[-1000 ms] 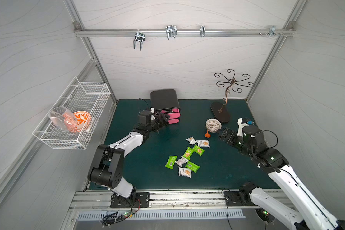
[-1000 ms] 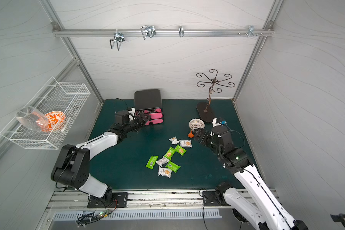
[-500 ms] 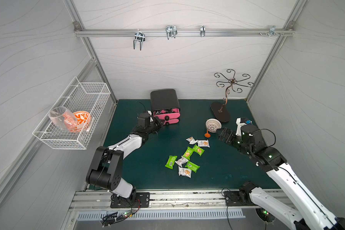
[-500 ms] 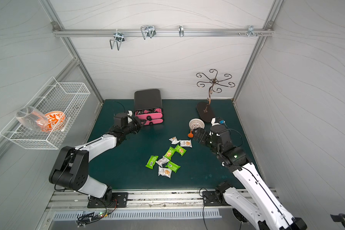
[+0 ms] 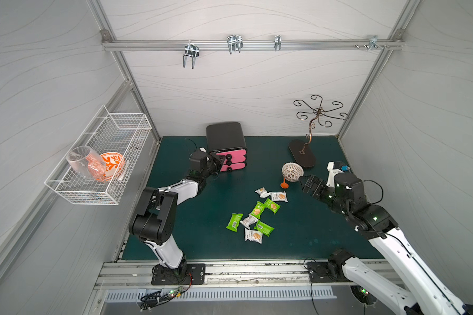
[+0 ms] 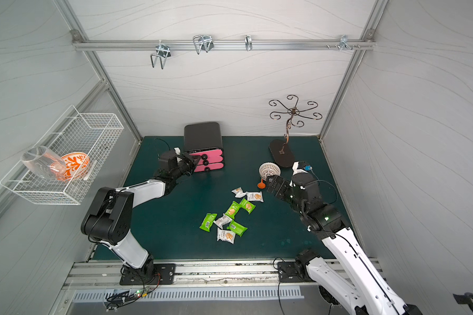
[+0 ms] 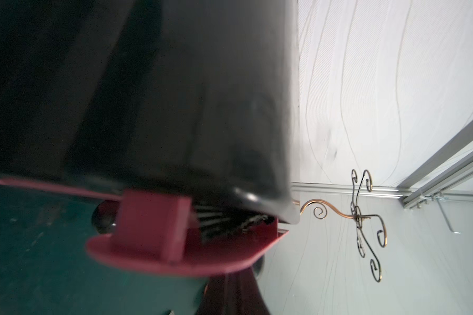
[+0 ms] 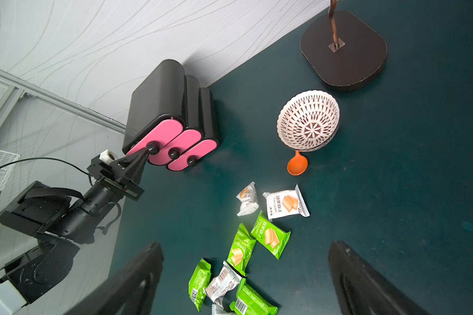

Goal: Place the cookies into the drawer by color
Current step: Close the drawer in the storage box.

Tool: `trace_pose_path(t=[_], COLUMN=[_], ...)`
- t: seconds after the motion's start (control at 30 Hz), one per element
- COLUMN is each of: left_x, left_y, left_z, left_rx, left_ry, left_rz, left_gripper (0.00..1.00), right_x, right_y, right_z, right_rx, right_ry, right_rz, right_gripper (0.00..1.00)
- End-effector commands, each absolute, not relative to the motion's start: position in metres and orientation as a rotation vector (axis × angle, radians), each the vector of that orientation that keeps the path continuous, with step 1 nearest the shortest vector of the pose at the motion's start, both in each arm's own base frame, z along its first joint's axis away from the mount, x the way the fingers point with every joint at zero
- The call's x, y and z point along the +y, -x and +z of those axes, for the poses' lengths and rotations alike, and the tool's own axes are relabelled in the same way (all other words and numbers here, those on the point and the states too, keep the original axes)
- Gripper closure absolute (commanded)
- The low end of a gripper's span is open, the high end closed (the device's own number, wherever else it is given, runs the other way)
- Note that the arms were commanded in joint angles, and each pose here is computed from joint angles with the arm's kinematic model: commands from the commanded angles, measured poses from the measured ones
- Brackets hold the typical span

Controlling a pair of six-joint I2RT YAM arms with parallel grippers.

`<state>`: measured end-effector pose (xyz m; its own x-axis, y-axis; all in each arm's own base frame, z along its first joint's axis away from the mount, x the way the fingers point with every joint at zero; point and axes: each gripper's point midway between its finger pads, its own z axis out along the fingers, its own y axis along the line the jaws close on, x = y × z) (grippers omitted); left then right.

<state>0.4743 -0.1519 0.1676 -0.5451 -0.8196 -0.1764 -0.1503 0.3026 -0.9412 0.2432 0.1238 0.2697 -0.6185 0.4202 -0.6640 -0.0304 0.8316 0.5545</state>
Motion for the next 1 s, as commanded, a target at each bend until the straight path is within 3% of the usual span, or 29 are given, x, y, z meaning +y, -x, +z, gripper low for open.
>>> trace_pose_path(t=[0.0,0.33,0.5,0.63,0.97], left_x=[-0.147,-0.147,-0.147,-0.150,-0.178], left_y=[-0.498,-0.491,-0.457,-0.449,-0.476], left_z=[0.203,0.198,0.179,0.153,0.129], left_rx=[1.746,1.769,1.889,1.885,1.791], left_ry=[0.845,0.842,0.779,0.837,0.878], left_rz=[-1.343,-1.340,-1.165,-1.205,-1.376], left_gripper=[1.00,1.00,0.75,0.73,0.67], right_x=[0.123,0.120,0.120,0.126,0.129], right_y=[-0.245,-0.244,-0.245,-0.248,-0.245], right_z=[0.277,0.277,0.274,0.272,0.273], right_rx=[2.129,2.127,2.129,2.140,2.155], right_ry=[-0.297,-0.302,-0.312,-0.303,-0.289], right_rz=[0.680,0.666,0.669,0.688,0.702], right_gripper=[0.01,0.01,0.01,0.01,0.01])
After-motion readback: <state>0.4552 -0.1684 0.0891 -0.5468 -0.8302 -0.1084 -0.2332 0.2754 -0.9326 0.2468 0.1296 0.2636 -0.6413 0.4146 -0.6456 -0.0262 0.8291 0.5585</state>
